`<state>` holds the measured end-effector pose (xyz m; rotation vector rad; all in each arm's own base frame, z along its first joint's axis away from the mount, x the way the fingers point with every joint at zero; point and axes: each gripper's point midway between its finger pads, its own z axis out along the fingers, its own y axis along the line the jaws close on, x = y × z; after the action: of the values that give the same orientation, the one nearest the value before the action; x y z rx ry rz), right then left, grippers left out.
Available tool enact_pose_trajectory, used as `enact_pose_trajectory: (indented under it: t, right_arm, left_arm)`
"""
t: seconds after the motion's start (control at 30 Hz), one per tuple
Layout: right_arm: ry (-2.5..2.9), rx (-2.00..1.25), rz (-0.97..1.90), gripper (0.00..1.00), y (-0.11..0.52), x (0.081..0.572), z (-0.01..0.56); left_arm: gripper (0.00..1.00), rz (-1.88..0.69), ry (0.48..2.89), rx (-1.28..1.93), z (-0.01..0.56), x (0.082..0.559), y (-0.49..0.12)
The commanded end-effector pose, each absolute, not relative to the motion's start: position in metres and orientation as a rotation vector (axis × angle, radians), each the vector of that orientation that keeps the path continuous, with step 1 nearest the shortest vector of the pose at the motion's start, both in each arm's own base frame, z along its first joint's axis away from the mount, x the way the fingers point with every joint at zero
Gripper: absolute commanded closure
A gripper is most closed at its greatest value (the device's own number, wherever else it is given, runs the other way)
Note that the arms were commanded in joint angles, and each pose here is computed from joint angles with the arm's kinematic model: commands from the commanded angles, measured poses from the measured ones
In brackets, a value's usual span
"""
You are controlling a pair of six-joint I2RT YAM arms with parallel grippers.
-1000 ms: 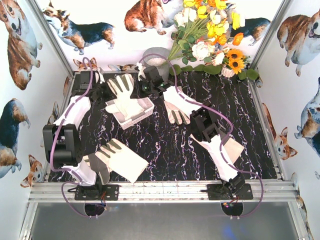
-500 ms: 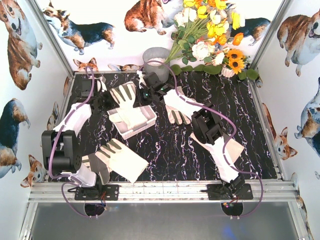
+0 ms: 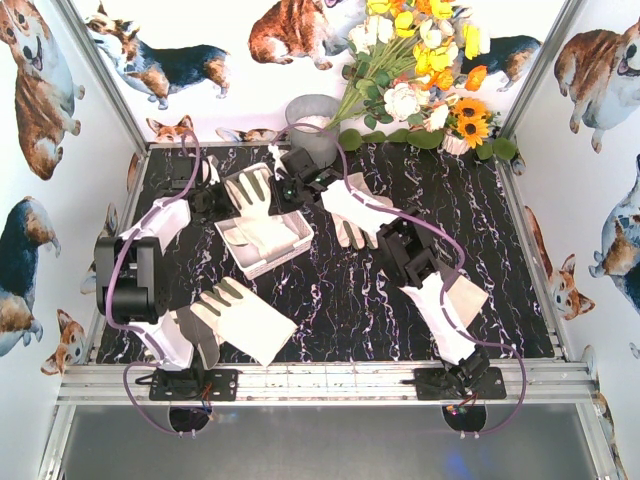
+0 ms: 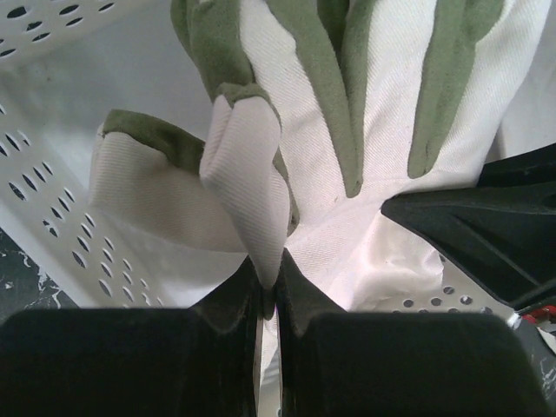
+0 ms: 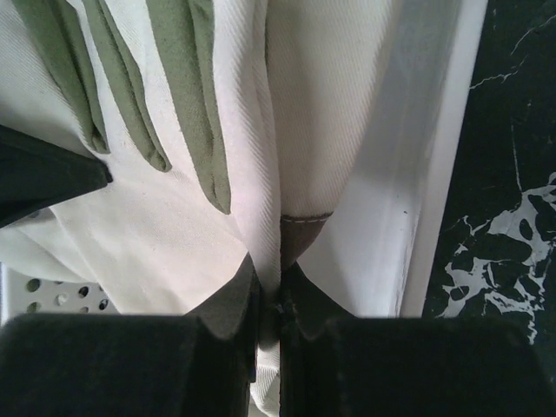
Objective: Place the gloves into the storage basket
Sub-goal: Place the glove in the bin.
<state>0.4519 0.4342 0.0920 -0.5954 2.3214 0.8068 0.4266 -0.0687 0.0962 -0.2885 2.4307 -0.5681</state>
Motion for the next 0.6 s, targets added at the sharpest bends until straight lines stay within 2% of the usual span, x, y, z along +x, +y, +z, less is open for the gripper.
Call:
enact_pose_trajectory:
  t: [0.0, 0.4, 0.47, 0.57]
  right_arm:
    - [2.278, -0.589, 0.663, 1.00, 0.424, 0.478, 0.091]
    - [2.314, -0.513, 0.438, 1.00, 0.414, 0.487, 0.067]
    - [2.315, -0.511, 0.430, 0.92, 0.413, 0.487, 0.070]
    - [2.299, -0.515, 0.445, 0.75, 0.415, 0.487, 0.083]
  left_arm:
    - [1.00, -0.474, 2.457, -0.273, 0.086, 0.430, -0.056]
    - [1.00, -0.330, 2.538, -0.233, 0.060, 0.443, -0.041]
    - [1.00, -0.339, 2.546, -0.219, 0.054, 0.447, -0.042]
    - [1.00, -0.345, 2.554, -0.202, 0.049, 0.451, -0.043]
